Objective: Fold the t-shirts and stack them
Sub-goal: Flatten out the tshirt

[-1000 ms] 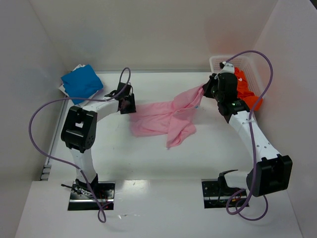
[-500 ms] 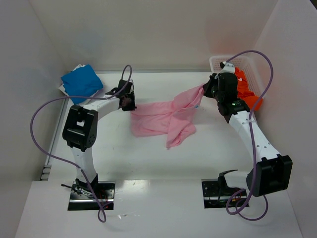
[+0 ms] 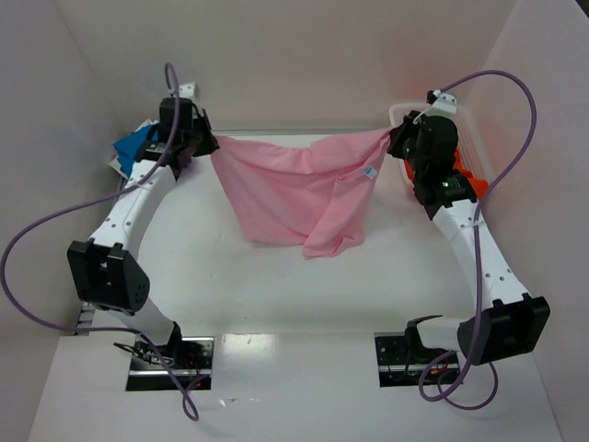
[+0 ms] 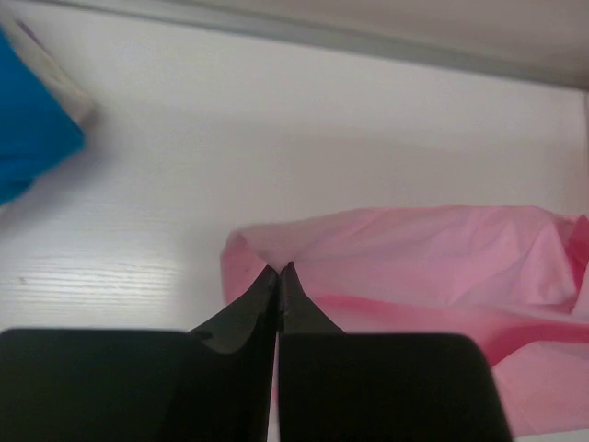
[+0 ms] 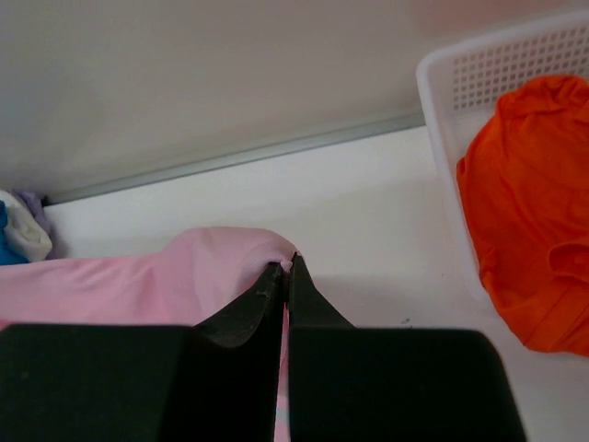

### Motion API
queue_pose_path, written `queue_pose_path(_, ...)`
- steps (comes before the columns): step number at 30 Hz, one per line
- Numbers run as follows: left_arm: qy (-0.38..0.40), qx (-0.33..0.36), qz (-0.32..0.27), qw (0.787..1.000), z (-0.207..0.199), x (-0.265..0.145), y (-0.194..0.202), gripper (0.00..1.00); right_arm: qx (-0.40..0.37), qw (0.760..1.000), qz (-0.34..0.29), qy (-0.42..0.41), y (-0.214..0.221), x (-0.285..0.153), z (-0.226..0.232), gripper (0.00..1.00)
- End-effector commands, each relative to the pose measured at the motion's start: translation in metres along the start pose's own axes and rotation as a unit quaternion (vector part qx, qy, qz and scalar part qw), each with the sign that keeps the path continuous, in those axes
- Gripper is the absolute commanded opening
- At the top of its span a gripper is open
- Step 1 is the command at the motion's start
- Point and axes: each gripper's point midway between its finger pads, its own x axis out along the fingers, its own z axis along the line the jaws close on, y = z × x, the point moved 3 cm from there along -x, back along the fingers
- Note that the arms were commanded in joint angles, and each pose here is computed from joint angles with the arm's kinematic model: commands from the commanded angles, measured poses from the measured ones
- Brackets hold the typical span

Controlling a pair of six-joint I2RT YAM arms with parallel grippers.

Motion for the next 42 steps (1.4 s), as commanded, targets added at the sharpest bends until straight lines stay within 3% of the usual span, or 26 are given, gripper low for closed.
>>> queue_pose_path(1,-0.014,-0.005,-0.039,0.999,0.011,-0.033,-0.037,0.00,0.008,0.996,-0.086,0.006,-0.059,-0.011,0.003,0.01)
queue_pose_path(6,-0.010,-0.002,-0.101,0.995,0.010,-0.075,-0.075,0.00,0.007,0.991,-0.132,0.002,-0.096,-0.029,0.009,0.01)
queue_pose_path(14,-0.006,-0.002,-0.183,0.983,0.002,-0.146,-0.115,0.00,0.024,0.977,-0.213,-0.016,-0.149,-0.097,0.015,0.01)
queue_pose_path(21,-0.026,-0.011,-0.276,0.961,0.007,-0.247,-0.138,0.00,0.030,0.967,-0.238,-0.081,-0.163,-0.151,0.029,0.01)
queue_pose_path(25,-0.052,-0.020,-0.290,0.955,0.013,-0.283,-0.144,0.00,0.031,0.967,-0.233,-0.099,-0.157,-0.169,0.030,0.01)
queue_pose_path(31,-0.077,-0.017,-0.250,0.965,0.017,-0.249,-0.144,0.00,0.051,0.987,-0.129,-0.076,-0.084,-0.149,0.012,0.01)
queue_pose_path(35,-0.076,-0.007,-0.193,0.978,0.020,-0.199,-0.122,0.00,0.078,0.993,-0.025,-0.079,0.001,-0.127,0.001,0.01)
queue_pose_path(42,-0.074,0.000,-0.099,0.992,0.031,-0.112,-0.066,0.00,0.107,0.990,0.070,-0.051,0.079,-0.098,-0.015,0.01)
